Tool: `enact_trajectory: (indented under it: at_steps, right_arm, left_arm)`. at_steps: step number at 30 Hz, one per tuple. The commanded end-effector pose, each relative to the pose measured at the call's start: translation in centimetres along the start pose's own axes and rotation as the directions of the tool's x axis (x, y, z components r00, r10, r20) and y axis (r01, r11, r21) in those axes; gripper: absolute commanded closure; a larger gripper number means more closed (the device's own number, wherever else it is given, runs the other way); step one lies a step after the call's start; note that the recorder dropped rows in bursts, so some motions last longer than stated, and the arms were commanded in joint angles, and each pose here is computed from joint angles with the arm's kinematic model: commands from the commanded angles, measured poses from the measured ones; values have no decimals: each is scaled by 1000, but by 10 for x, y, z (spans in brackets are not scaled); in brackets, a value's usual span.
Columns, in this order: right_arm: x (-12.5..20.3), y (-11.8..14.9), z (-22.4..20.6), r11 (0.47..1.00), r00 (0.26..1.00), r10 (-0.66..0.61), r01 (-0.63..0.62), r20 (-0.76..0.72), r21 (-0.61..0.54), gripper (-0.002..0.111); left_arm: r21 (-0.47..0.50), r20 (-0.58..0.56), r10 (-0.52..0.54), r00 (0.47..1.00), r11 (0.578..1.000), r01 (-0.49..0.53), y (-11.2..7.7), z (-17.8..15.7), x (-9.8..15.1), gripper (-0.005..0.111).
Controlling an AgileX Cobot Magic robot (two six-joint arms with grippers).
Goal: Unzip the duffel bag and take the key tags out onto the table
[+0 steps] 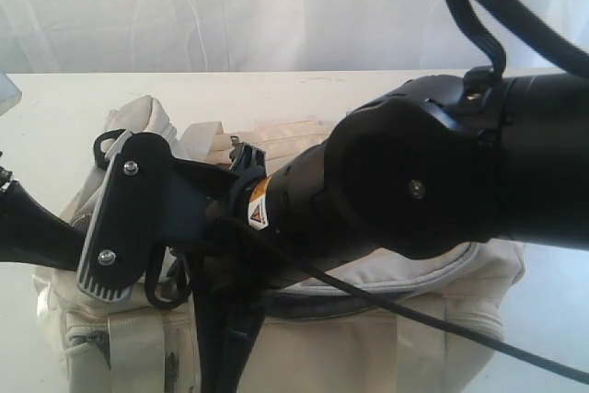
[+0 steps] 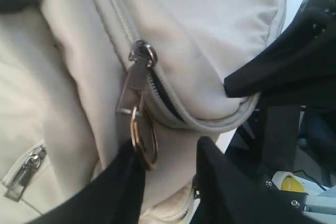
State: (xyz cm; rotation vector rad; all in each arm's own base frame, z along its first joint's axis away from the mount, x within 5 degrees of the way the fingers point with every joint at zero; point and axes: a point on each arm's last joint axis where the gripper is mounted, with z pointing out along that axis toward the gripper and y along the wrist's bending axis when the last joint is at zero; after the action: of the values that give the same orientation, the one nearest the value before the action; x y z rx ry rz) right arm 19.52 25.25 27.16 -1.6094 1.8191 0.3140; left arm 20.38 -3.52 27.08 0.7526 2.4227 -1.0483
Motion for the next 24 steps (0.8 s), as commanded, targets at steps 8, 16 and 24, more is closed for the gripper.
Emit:
enact_trajectory:
  at_steps: [8,16,24]
  right_arm:
    - [-1,0,0,1000,1000,9,-9,4,1,108]
    - [-1,0,0,1000,1000,9,-9,4,1,108]
    - [0,0,0,1000,1000,9,-9,1,-1,108]
  left_arm:
    - [0,71,22,997,1000,-22,-2,1,-5,68]
    - [-21,45,34,998,999,-33,-2,-1,-5,107]
    - [-55,95,148,984,988,-143,-28,-27,-25,107]
